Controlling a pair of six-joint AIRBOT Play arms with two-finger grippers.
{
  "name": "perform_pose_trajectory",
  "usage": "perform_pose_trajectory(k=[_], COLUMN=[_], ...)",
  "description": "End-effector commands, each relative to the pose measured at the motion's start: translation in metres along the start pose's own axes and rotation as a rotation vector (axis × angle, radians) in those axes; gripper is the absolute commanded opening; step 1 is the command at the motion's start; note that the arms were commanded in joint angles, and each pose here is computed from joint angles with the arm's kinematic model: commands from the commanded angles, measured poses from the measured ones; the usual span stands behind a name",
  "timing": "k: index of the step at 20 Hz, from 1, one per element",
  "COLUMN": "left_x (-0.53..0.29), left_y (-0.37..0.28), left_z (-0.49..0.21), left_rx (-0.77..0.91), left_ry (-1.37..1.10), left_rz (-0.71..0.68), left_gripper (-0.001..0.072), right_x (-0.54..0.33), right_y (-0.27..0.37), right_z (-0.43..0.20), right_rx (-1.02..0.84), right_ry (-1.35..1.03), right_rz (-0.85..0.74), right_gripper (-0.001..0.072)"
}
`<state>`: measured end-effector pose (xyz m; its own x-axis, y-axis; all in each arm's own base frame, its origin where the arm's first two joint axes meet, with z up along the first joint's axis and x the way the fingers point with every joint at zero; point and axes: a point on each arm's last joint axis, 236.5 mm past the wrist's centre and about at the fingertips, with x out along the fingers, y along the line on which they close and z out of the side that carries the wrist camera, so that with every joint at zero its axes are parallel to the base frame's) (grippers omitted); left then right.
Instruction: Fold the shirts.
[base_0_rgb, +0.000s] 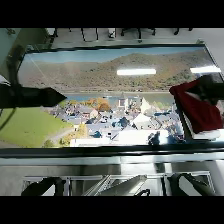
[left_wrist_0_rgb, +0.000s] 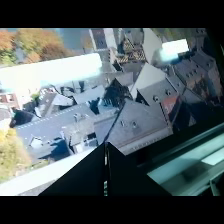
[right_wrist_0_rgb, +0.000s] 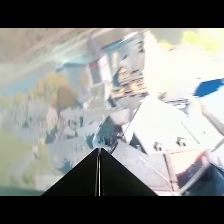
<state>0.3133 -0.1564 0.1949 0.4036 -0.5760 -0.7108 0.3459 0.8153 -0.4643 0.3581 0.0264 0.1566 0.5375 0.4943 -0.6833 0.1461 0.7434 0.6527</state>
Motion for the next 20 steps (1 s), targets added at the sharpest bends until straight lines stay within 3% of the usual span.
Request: perform_pose_trajectory(k=[1,4,12,20], left_x=[0.053,0.079,0.103,0.091], left_y=[-0.03,-0.045,-0.057,-0.061], left_z=[-0.052,-0.086,-0.109,-0.1], left_rx=[0.045,0.034,0.051,0.069], left_ry=[0.072,0.128,0.206,0.152], left_rz=[-0.072,-0.103,-0.122,-0.127], left_gripper=[0.0015,0.0015,0.0015,0.0015], right_x=[0.042,0.06,0.058,0.058], right_y=[0.05,0.058,0.058,0.058], right_z=[-0.07,-0.113,-0.152,-0.152], right_rx=[-0.258,-0.31,-0.297,-0.297], right_ry=[0.005,0.027,0.178,0.182], right_rz=[0.077,0.116,0.138,0.138], right_gripper=[0.0021,0.0022,0.0022,0.0022])
